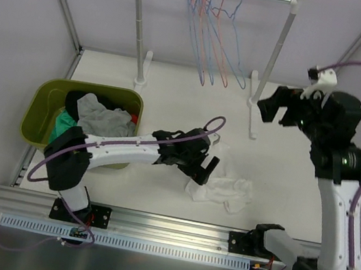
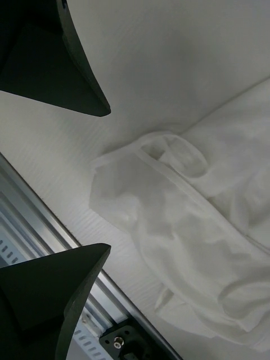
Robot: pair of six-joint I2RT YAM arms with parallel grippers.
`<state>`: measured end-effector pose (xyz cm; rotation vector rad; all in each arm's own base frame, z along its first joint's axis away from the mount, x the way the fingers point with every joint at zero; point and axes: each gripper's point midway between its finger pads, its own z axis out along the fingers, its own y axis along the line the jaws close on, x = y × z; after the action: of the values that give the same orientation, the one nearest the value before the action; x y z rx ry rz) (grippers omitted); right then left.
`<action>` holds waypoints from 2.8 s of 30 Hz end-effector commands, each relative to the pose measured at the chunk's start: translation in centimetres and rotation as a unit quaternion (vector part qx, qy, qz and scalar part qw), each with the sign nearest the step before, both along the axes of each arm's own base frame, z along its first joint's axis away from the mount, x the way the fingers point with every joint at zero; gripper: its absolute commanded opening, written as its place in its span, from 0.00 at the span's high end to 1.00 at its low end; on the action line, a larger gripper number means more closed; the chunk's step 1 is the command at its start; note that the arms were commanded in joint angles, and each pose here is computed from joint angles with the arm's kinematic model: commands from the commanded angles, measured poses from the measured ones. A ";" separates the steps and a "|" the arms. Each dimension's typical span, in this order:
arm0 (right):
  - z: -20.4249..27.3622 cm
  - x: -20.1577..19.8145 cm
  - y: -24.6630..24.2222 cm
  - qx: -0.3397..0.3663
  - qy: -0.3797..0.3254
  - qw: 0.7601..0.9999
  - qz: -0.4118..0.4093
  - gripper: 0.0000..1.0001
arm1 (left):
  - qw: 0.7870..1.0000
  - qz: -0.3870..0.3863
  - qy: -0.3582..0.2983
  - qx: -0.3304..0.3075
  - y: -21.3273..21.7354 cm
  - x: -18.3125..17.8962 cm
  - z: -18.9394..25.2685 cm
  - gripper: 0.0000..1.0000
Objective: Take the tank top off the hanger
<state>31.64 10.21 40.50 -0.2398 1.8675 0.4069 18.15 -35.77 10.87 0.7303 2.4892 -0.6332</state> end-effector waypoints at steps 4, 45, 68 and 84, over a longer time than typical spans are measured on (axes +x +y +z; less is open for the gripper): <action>-2.6 -9.8 -2.1 0.008 -0.049 0.999 -0.010 0.01 | 0.990 -0.134 -0.045 0.015 -7.4 -0.7 -1.0 0.01; -1.3 -18.0 -3.9 0.021 -0.145 0.989 -0.017 0.00 | 0.941 0.118 -0.291 0.123 4.0 6.7 14.4 1.00; 0.2 -17.9 -3.0 0.029 -0.160 0.987 0.006 0.01 | 0.839 0.528 -0.111 0.071 30.5 11.1 12.4 1.00; -0.9 -17.0 -1.4 0.050 -0.147 0.987 0.042 0.00 | 0.785 0.608 0.014 0.114 33.2 9.0 0.3 0.94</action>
<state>14.34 8.27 38.13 -0.2823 1.6001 0.4653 28.44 -2.32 11.27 -0.8191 2.3976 0.2094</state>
